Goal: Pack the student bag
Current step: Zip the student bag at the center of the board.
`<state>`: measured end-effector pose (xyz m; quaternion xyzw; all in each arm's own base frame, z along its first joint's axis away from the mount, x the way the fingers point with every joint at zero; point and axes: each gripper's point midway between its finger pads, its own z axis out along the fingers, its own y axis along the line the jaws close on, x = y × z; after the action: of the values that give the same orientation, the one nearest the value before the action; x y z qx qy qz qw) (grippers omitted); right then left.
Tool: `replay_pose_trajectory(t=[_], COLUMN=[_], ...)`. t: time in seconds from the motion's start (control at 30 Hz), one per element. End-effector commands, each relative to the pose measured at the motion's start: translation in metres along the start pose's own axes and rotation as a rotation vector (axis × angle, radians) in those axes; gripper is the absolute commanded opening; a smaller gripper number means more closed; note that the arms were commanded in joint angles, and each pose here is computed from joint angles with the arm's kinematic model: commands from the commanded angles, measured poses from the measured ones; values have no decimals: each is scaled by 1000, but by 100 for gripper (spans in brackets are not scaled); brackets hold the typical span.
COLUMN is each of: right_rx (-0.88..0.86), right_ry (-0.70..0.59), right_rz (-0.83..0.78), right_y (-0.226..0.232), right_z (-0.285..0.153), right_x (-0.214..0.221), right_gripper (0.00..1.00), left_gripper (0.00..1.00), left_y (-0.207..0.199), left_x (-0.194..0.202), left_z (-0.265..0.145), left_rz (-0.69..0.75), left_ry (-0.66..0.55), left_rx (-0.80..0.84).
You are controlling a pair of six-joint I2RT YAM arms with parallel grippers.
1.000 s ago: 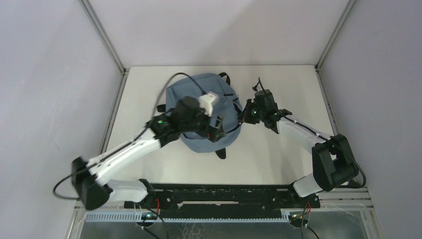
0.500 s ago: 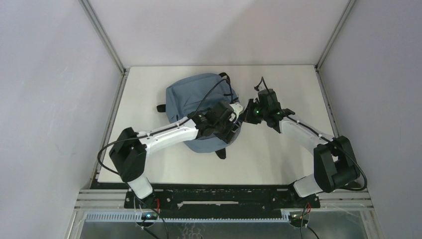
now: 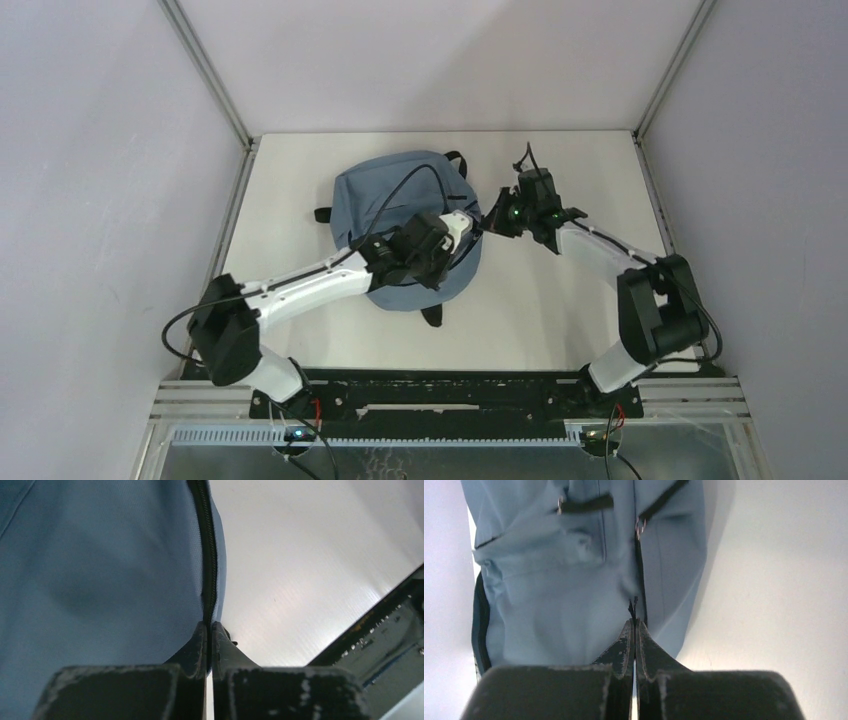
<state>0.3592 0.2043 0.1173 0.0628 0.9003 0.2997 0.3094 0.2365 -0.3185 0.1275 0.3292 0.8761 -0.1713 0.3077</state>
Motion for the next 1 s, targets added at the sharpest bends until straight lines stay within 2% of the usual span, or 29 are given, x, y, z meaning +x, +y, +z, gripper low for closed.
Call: replay_pose_trajectory(t=[0.0, 0.23, 0.63, 0.8, 0.97], right_rx=[-20, 18, 36, 46, 122], right_ry=[-195, -229, -265, -305, -429], right_rz=[-13, 10, 19, 6, 139], right_y=[14, 11, 6, 6, -34], right_z=[12, 40, 58, 50, 14], right_x=[-73, -111, -161, -180, -224], right_gripper=[0, 0, 0, 0, 0], left_gripper=[0, 0, 0, 0, 0], left_y=[-20, -22, -40, -40, -31], left_x=[20, 31, 29, 0, -61], left_z=[-25, -39, -52, -51, -44], left_rz=[-66, -123, -87, -71, 59], left_ry=[4, -22, -26, -84, -123], left_rx=[122, 135, 216, 197, 117])
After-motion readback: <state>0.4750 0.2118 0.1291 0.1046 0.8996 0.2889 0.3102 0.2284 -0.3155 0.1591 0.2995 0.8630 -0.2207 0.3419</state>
